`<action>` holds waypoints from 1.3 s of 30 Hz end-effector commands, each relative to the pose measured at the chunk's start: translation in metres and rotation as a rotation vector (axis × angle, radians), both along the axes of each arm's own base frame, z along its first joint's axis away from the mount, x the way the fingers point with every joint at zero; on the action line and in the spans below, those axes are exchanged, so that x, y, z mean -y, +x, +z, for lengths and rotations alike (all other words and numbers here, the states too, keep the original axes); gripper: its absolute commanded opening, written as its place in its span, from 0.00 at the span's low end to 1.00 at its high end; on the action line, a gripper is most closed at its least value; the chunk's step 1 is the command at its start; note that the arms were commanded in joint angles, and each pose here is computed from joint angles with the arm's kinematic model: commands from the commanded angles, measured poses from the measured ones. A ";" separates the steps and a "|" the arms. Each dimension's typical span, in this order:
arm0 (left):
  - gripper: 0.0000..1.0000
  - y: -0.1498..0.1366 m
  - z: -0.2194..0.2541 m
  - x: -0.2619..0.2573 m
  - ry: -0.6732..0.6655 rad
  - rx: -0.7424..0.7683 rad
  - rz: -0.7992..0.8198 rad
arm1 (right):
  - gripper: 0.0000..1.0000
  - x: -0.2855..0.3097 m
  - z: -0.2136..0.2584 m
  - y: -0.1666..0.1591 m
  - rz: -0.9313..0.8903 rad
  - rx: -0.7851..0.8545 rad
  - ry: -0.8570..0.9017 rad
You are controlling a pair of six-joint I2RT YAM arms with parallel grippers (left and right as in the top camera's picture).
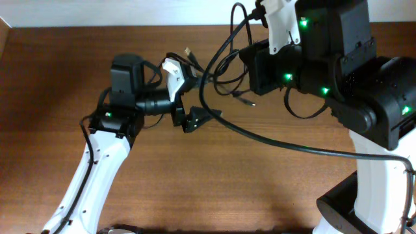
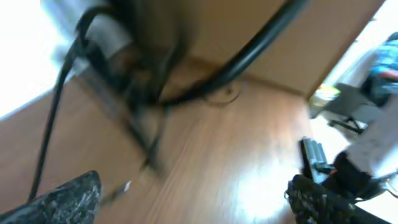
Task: Untangle cables
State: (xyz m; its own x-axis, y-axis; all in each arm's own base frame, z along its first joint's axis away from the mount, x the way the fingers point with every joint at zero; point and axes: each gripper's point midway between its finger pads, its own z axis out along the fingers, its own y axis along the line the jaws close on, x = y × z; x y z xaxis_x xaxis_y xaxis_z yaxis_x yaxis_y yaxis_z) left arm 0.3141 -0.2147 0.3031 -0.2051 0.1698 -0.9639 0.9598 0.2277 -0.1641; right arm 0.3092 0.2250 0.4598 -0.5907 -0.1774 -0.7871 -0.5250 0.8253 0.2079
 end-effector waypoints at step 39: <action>0.00 0.074 -0.033 -0.211 -0.070 -0.345 0.691 | 0.04 0.334 0.040 0.019 -1.248 0.160 -0.117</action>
